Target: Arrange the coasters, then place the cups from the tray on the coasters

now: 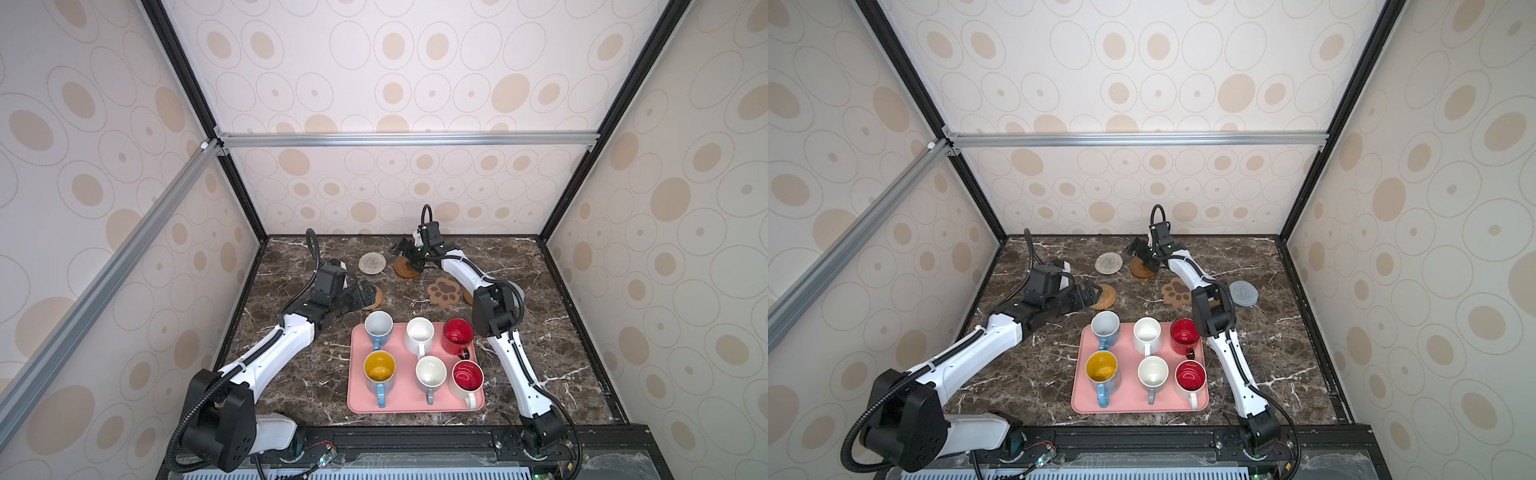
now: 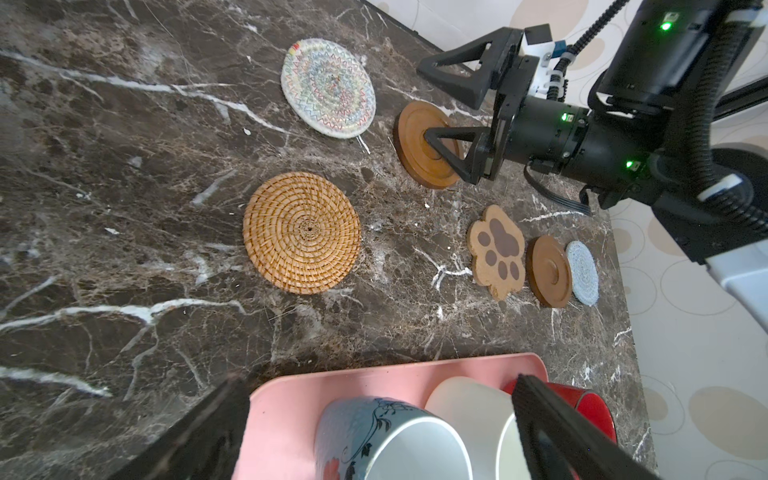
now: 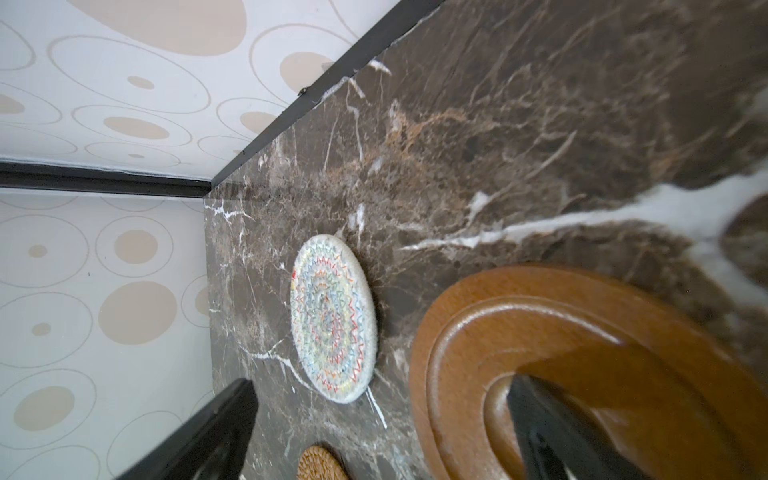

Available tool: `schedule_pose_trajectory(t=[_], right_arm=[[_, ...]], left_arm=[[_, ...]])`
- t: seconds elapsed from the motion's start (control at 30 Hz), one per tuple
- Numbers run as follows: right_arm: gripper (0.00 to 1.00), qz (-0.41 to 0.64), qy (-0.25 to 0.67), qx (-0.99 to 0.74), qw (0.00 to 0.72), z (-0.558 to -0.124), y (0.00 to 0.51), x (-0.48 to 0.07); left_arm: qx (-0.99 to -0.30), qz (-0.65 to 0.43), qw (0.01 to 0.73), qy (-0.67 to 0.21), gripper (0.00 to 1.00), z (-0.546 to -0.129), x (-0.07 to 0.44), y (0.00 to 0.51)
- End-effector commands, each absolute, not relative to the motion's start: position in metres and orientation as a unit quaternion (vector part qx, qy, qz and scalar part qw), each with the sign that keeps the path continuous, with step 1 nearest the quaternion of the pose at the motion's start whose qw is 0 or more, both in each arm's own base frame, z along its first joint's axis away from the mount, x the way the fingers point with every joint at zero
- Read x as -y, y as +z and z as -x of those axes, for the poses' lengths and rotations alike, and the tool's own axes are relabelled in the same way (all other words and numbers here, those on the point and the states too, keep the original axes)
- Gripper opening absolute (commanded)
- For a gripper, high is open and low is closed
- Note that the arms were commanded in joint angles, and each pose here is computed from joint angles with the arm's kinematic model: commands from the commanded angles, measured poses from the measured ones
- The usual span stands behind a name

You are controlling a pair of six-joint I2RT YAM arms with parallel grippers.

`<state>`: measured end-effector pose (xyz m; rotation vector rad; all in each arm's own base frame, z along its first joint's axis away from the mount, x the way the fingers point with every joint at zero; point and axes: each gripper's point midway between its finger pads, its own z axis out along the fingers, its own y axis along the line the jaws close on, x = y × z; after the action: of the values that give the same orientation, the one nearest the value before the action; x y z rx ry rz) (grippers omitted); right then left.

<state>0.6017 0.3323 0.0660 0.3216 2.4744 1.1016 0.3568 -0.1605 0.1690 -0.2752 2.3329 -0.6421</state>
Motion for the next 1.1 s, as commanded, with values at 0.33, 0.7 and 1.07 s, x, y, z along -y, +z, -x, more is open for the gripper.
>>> schedule_pose_trajectory(t=[0.33, 0.7, 1.07], right_arm=[[0.98, -0.131, 0.381, -0.898, 0.178, -0.594, 0.043, -0.326], [0.99, -0.101, 0.413, -0.875, 0.231, -0.596, 0.128, -0.309], [0.99, -0.101, 0.384, -0.886, 0.239, -0.578, 0.135, -0.271]], left_arm=[[-0.893, 0.116, 0.357, -0.249, 1.00, -0.353, 0.157, 0.178], [-0.890, 0.120, 0.359, -0.254, 1.00, -0.352, 0.157, 0.179], [-0.890, 0.130, 0.358, -0.252, 1.00, -0.349, 0.154, 0.175]])
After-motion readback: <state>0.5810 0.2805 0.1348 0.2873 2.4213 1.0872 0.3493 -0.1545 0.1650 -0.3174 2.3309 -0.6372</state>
